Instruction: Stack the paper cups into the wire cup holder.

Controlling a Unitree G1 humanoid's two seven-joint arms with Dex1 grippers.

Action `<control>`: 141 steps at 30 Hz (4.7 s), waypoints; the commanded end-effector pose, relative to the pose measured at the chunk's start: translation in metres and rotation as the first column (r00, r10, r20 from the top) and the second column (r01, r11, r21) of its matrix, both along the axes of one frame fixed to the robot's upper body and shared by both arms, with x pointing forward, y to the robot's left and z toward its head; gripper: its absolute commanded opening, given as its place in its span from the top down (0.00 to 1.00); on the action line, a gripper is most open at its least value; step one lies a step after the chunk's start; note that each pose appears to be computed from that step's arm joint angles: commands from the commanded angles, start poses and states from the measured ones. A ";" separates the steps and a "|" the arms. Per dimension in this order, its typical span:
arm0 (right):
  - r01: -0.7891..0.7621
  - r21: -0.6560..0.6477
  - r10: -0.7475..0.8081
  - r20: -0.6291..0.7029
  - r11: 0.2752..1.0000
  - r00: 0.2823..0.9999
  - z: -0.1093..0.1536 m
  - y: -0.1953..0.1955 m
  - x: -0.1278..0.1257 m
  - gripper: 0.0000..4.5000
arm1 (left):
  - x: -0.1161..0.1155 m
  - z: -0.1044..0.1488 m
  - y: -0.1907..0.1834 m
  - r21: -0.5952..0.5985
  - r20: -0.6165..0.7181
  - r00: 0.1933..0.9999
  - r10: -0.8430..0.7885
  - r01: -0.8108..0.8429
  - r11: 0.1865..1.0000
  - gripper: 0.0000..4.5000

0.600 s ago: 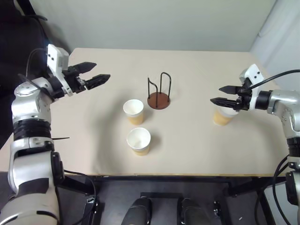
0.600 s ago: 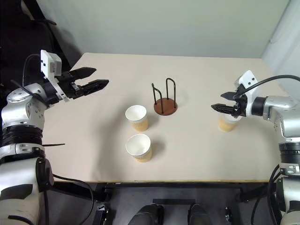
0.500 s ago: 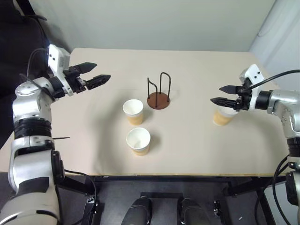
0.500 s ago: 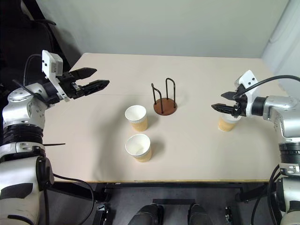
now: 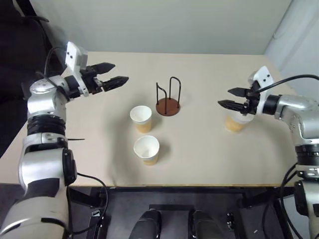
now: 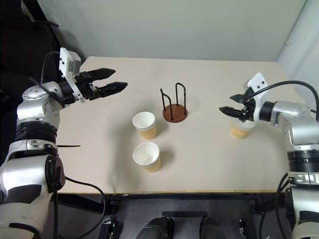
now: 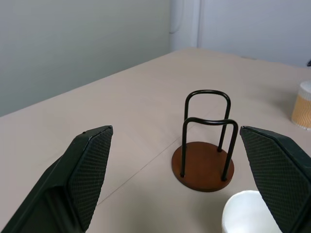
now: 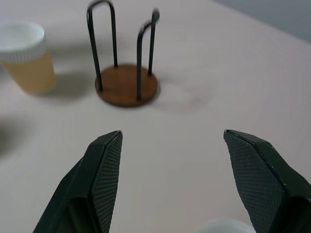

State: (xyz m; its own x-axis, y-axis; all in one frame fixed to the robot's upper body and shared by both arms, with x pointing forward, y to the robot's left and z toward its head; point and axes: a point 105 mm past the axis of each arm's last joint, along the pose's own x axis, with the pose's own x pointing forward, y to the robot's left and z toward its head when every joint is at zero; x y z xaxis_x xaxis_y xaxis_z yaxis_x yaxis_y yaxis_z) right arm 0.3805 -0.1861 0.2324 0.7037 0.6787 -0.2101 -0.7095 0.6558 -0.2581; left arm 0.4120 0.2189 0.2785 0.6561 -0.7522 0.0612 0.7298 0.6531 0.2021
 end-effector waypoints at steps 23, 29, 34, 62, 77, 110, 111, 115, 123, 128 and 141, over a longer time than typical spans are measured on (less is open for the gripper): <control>-0.048 -0.032 0.051 0.084 0.998 0.995 0.005 0.059 0.037 0.26 | -0.001 -0.004 0.031 0.058 0.030 0.994 0.106 -0.108 0.992 0.00; -0.014 -0.048 0.018 0.092 0.999 0.996 0.010 0.039 0.023 0.26 | 0.007 -0.010 -0.003 0.047 0.028 0.999 0.016 -0.017 0.999 0.00; 0.003 -0.028 0.000 0.084 1.000 0.996 0.003 0.048 0.027 0.26 | 0.009 -0.007 -0.009 0.049 0.033 0.999 0.006 -0.008 0.999 0.00; 0.095 -0.045 -0.089 0.118 0.994 0.989 0.021 0.004 -0.021 0.26 | 0.022 -0.023 -0.082 0.137 0.037 0.992 -0.124 0.118 0.984 0.00; 0.061 -0.013 -0.059 0.106 0.998 0.993 0.017 0.021 -0.013 0.26 | 0.027 -0.005 -0.060 0.116 0.079 0.997 -0.022 0.013 0.993 0.00; 0.061 -0.007 -0.059 0.145 0.998 0.988 -0.015 0.106 0.074 0.26 | 0.020 0.000 -0.004 0.082 0.078 0.991 0.110 -0.117 0.990 0.00; 0.063 -0.007 -0.061 0.147 0.998 0.987 -0.015 0.107 0.075 0.26 | 0.020 0.000 -0.004 0.082 0.078 0.991 0.110 -0.117 0.990 0.00; 0.063 -0.002 -0.062 0.151 0.998 0.987 -0.015 0.115 0.078 0.26 | 0.020 0.000 -0.005 0.083 0.079 0.991 0.108 -0.114 0.990 0.00; 0.068 0.022 -0.071 0.154 0.997 0.986 -0.013 0.125 0.082 0.26 | 0.019 0.000 -0.004 0.084 0.078 0.991 0.106 -0.113 0.990 0.00; 0.058 0.039 -0.063 0.153 0.998 0.986 -0.011 0.138 0.083 0.26 | 0.019 0.001 -0.004 0.088 0.079 0.991 0.105 -0.112 0.990 0.00; 0.010 0.050 -0.016 0.124 0.999 0.992 -0.017 0.163 0.079 0.70 | 0.018 0.001 -0.003 0.093 0.079 0.991 0.106 -0.114 0.989 0.00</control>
